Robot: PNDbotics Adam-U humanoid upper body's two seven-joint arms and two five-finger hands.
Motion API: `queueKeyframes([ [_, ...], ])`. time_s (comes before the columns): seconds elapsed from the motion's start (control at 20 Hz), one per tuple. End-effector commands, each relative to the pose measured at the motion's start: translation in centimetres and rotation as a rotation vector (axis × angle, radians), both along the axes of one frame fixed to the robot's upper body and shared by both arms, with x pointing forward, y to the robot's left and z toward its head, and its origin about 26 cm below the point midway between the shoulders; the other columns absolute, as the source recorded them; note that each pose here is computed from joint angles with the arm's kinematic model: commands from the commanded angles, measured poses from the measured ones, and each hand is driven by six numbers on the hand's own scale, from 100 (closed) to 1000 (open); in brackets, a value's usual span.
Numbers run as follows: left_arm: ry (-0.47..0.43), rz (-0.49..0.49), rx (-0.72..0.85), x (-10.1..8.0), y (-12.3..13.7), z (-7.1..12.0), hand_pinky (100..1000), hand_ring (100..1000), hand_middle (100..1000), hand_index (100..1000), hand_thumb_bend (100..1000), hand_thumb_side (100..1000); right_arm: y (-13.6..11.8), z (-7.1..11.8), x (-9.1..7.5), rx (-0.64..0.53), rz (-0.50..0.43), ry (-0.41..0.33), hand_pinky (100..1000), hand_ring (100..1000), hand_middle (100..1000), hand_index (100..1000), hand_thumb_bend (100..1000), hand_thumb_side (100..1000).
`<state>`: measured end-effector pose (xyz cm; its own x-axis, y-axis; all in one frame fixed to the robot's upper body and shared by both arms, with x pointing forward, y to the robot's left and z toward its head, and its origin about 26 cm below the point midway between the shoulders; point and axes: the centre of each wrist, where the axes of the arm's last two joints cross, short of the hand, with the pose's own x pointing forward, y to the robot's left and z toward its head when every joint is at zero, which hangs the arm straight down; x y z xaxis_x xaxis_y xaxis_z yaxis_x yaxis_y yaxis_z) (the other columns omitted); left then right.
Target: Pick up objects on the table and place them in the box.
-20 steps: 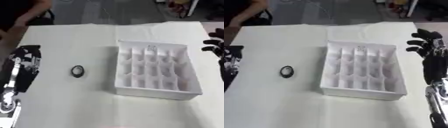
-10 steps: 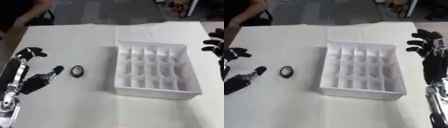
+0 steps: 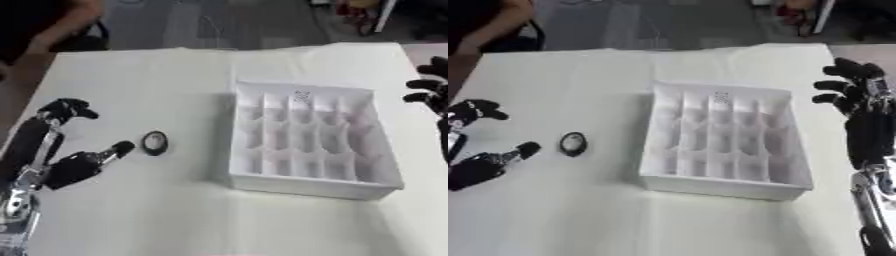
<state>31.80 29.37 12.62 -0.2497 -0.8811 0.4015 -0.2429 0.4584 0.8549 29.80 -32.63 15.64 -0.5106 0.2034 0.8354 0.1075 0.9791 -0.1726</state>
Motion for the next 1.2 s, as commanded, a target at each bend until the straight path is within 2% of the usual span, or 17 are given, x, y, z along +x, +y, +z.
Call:
queueKeyframes([
  [0.05,-0.033,0.028,0.02,0.4,0.3,1.1,826,816,778,752,890,703,-0.3,1.0,-0.2,-0.021,-0.005,-0.027,596,667,709,814,100,1000],
  [0.45,0.038,0.003,0.006,2.6,-0.7,-1.1,824,816,780,771,880,730,-0.3,0.8,-0.2,-0.019,-0.004,-0.02,596,667,709,813,100,1000],
  [0.5,0.041,0.001,0.007,2.8,-0.8,-1.3,824,816,780,770,957,648,-0.3,0.8,-0.2,-0.019,-0.004,-0.02,596,667,709,813,100,999],
  [0.55,0.046,-0.001,0.007,2.9,-0.8,-1.4,824,816,780,771,874,737,-0.3,0.8,-0.2,-0.02,-0.004,-0.02,596,667,709,813,100,1000],
  [1.2,0.123,-0.018,0.021,5.1,-1.9,-4.2,820,806,773,769,863,764,-0.3,0.6,-0.2,-0.017,-0.004,-0.017,596,667,709,812,100,999],
])
